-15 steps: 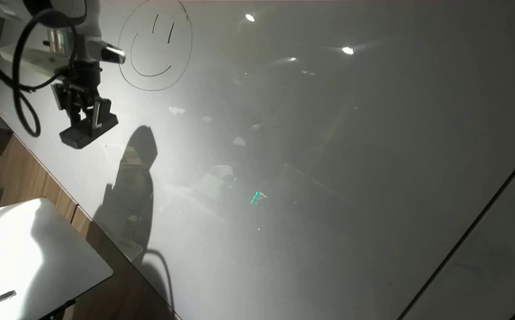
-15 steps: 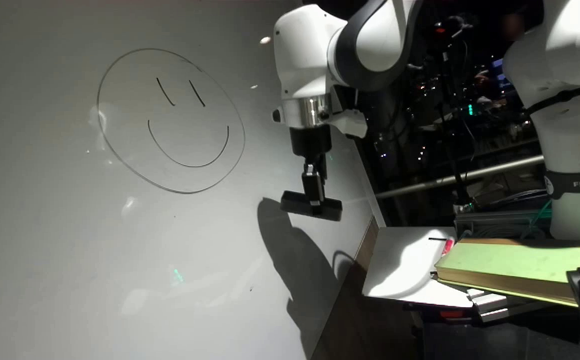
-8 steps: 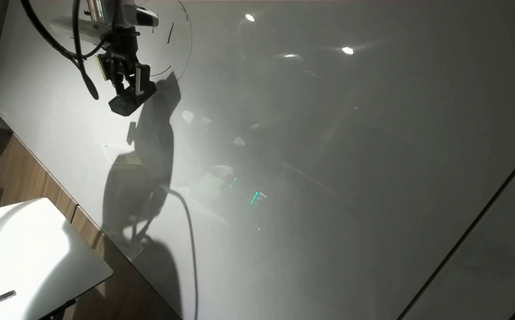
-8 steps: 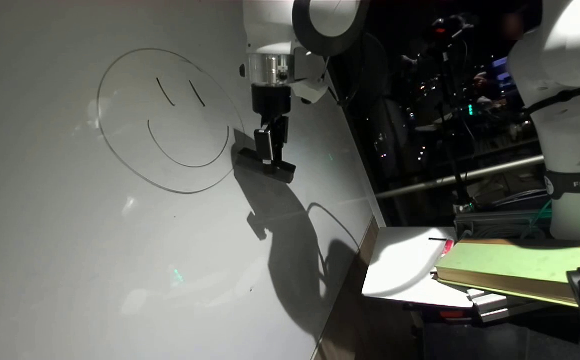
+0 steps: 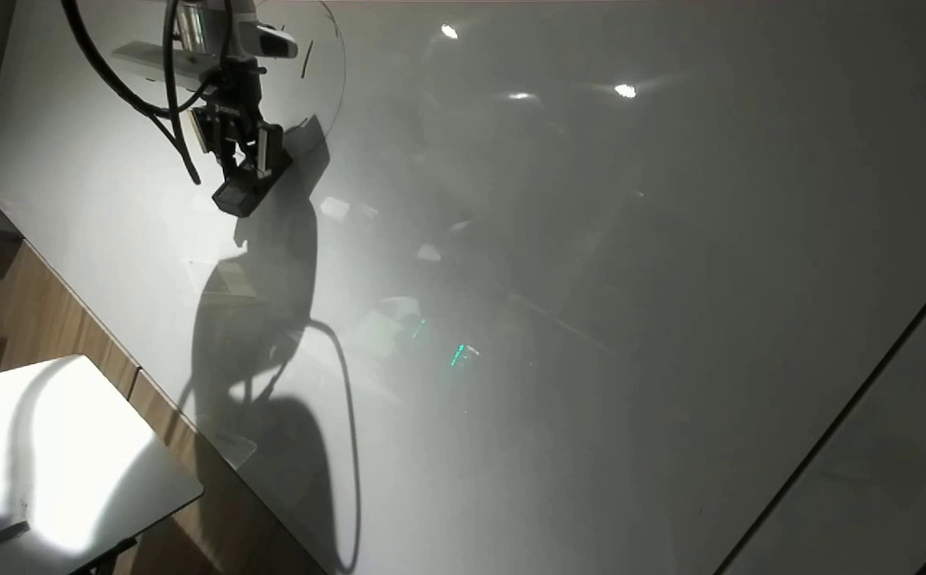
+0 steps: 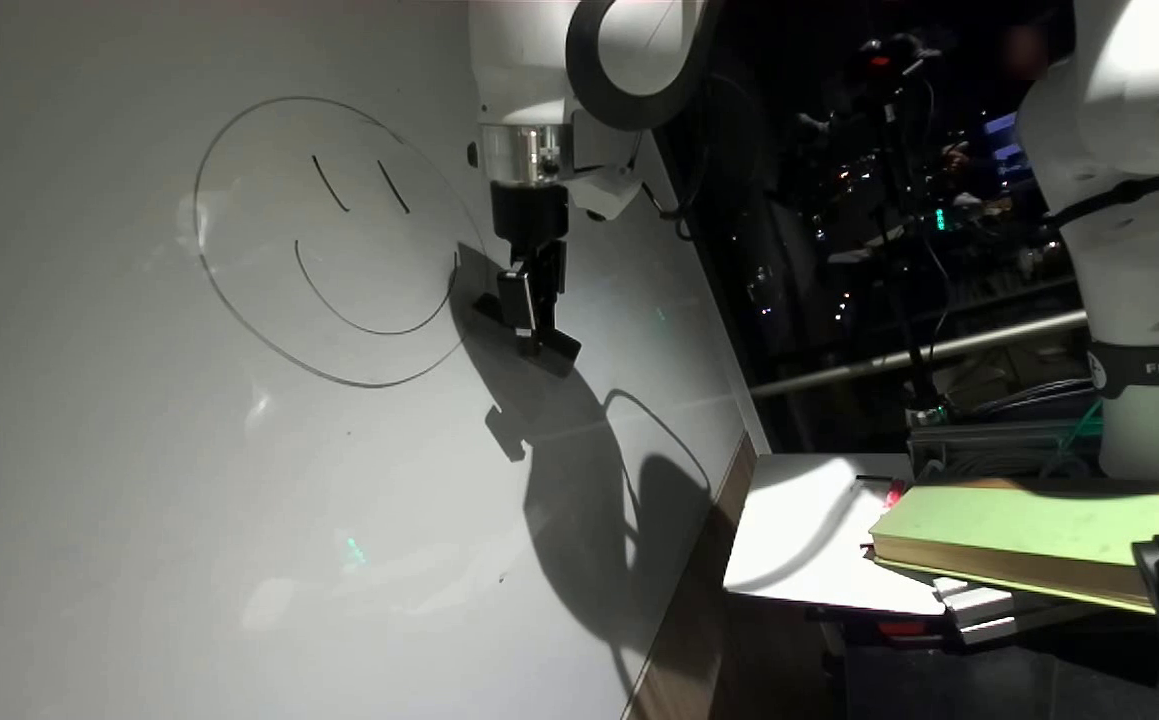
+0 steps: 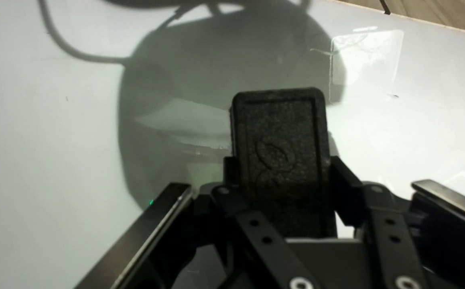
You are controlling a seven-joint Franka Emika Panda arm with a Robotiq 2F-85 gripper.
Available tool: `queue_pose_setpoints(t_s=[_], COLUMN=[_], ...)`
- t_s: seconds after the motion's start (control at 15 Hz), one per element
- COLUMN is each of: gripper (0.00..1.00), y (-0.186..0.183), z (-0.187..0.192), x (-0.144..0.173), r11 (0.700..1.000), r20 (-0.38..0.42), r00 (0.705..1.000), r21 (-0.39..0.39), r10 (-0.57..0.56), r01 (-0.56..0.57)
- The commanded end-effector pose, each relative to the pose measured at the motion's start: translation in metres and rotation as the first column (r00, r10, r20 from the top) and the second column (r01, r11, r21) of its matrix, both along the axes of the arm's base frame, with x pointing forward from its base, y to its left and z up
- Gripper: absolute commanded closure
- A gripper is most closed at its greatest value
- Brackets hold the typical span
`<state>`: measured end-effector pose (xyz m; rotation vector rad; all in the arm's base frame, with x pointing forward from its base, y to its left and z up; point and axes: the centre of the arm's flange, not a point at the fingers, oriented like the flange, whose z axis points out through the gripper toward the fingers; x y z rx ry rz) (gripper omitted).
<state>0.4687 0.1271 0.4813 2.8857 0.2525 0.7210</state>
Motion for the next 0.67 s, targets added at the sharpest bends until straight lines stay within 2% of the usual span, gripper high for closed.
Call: queue_pose_setpoints(t_s=[0.0, 0.6], gripper=[0.70, 0.70], y=[0.017, 0.028], z=[0.020, 0.048], x=[0.019, 0.043], r11=[1.000, 1.000], r20=[0.017, 0.025], r00=[1.000, 0.999], r21=[0.005, 0.018], r10=[-0.009, -0.022], r01=[0.009, 0.022])
